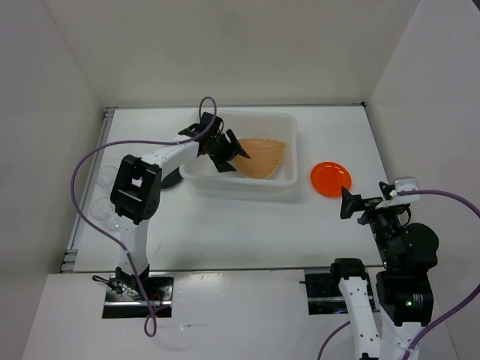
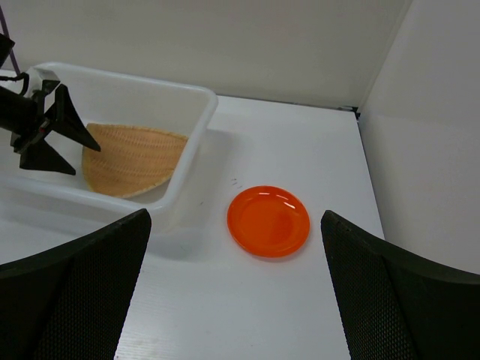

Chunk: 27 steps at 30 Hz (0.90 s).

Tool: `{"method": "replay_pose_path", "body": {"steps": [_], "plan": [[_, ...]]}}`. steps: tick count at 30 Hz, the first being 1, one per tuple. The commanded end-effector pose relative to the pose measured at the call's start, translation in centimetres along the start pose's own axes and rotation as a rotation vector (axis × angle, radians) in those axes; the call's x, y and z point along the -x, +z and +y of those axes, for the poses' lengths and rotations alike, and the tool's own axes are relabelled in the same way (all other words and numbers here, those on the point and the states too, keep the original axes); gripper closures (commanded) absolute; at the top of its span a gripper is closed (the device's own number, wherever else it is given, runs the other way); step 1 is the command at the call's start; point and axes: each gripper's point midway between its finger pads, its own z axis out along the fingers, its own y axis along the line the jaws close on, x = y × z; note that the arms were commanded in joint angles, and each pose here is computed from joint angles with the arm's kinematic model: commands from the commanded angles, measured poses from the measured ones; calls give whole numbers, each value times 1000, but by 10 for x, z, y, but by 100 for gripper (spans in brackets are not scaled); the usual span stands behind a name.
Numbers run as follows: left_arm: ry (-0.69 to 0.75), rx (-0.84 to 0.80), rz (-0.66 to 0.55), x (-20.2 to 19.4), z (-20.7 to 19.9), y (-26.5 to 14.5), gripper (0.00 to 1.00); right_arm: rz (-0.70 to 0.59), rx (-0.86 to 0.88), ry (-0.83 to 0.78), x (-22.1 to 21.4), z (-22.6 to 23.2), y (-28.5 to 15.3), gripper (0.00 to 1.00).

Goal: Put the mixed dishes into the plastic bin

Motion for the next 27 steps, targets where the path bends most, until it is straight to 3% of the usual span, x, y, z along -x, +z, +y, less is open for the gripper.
{"method": "replay_pose_path", "body": {"steps": [1, 4, 5, 7, 10, 11, 15, 17, 20, 24, 27], "plan": [[69, -62, -3, 2, -21, -8, 21, -38, -1, 4, 8, 0, 0, 2], [116, -97, -78, 10, -44, -40, 7, -36, 12, 5, 9, 2, 3, 2], [141, -140, -154, 18, -66, -68, 2, -36, 12, 5, 9, 2, 3, 2], [219, -208, -222, 23, -94, -103, 0, -3, 35, 9, 4, 5, 12, 2], [353, -264, -305, 26, -126, -161, 0, 138, 58, 18, -21, 5, 45, 2], [383, -265, -323, 27, -129, -177, 0, 254, 77, 33, -45, 6, 65, 2], [435, -190, -319, 19, -101, -215, 0, 347, 67, 23, -66, 2, 92, 2], [414, -165, -321, 15, -68, -231, 0, 377, 58, 11, -65, -1, 99, 2], [405, -159, -356, 12, -38, -257, 0, 516, 13, -21, -97, -13, 113, 2], [341, -130, -327, -5, 9, -259, 0, 657, -37, -98, -131, -38, 149, 2], [320, -145, -339, -6, 14, -268, 0, 640, -31, -55, -128, -49, 181, 2]]}}
